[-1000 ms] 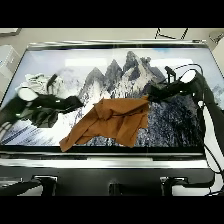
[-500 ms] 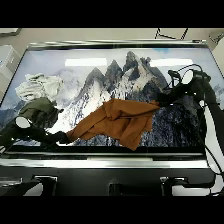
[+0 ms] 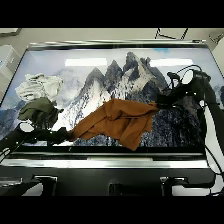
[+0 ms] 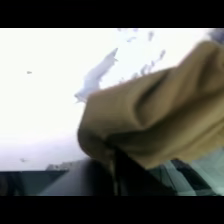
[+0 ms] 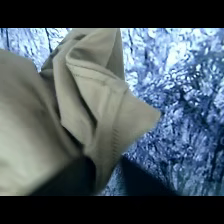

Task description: Fold the clothes and pants, and hang the long-sleeved shirts on hangers.

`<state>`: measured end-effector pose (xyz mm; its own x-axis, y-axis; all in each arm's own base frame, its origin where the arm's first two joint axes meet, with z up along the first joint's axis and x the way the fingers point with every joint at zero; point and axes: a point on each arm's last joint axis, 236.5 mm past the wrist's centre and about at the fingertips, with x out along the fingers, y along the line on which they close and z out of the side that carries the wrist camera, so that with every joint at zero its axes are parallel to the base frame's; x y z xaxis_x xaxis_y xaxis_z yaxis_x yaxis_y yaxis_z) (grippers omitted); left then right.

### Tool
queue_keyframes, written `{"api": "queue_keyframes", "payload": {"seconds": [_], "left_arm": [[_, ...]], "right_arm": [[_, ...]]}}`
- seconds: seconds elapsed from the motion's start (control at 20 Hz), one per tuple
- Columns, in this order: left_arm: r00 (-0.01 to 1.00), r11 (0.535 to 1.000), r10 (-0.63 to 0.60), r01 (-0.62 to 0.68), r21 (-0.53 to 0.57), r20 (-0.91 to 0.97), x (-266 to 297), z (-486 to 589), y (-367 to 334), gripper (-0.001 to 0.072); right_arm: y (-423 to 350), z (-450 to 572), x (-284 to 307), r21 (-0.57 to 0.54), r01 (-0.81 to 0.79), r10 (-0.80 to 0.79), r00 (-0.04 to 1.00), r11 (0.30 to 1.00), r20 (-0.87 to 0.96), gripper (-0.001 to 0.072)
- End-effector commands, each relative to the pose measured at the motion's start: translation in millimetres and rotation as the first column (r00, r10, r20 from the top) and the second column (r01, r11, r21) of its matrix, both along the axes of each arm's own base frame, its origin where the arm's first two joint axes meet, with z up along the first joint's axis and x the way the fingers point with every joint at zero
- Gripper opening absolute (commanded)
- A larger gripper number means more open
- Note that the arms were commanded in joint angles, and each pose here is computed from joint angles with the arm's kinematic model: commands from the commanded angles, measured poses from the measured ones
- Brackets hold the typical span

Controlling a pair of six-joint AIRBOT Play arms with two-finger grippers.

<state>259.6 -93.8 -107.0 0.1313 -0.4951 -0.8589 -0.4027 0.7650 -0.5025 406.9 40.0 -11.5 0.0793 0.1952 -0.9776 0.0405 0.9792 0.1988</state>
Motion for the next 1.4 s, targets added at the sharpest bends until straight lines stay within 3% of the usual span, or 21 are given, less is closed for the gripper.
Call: {"api": "queue_keyframes", "payload": {"seconds": [0.0, 0.15, 0.3, 0.4, 0.65, 0.8, 1.0, 1.25, 1.3, 1.35], "left_arm": [[1.0, 1.0, -0.01, 0.01, -0.002, 0.029, 6.3, 2.0, -0.2, 0.0028], [0.995, 1.0, -0.03, 0.029, 0.01, 0.099, 22.0, 17.8, 1.4, 0.0028], [0.988, 0.999, -0.03, 0.028, 0.016, 0.152, 35.3, 33.1, 2.8, 0.0027], [0.986, 0.999, -0.03, 0.028, 0.018, 0.162, 37.5, 36.1, 3.0, 0.0027], [0.987, 0.999, -0.036, 0.035, 0.014, 0.158, 35.3, 37.2, 1.6, 0.0027], [0.98, 0.999, -0.044, 0.04, 0.023, 0.193, 38.0, 45.1, 2.4, 0.0027], [0.975, 0.999, -0.04, 0.035, 0.028, 0.219, 40.7, 51.5, 3.6, 0.0027], [0.975, 0.999, -0.039, 0.034, 0.027, 0.218, 40.6, 51.6, 3.2, 0.0027], [0.975, 0.999, -0.037, 0.033, 0.024, 0.22, 40.8, 52.2, 3.0, 0.0027], [0.974, 0.999, -0.036, 0.032, 0.023, 0.225, 41.4, 54.0, 2.8, 0.0027]], "right_arm": [[1.2, 4.5, 3.6, 0.006, 0.022, -0.022, 1.0, 1.0, 0.01, 0.0693], [10.5, 41.6, 31.4, 0.049, 0.019, -0.025, 0.992, 0.999, 0.125, 0.0708], [35.5, 88.0, 75.7, 0.179, 0.025, -0.08, 0.947, 0.983, 0.31, 0.0709], [53.1, 88.5, 91.9, 0.263, 0.017, -0.106, 0.938, 0.965, 0.33, 0.0709], [97.3, 13.3, 87.2, 0.235, -0.067, 0.018, 0.979, 0.97, 0.205, 0.0709], [55.3, -3.2, 74.2, 0.117, -0.02, 0.006, 0.993, 0.993, 0.12, 0.0708], [-7.7, -3.2, 10.4, 0.079, -0.031, 0.042, 0.989, 0.996, -0.143, 0.0711], [-23.8, -11.1, -17.7, 0.088, 0.038, -0.013, 0.963, 0.995, -0.268, 0.0709], [-16.9, -17.8, -23.7, 0.094, 0.033, -0.004, 0.957, 0.995, -0.291, 0.0704], [-9.2, -23.6, -29.1, 0.1, 0.029, 0.003, 0.95, 0.995, -0.311, 0.0643]]}}
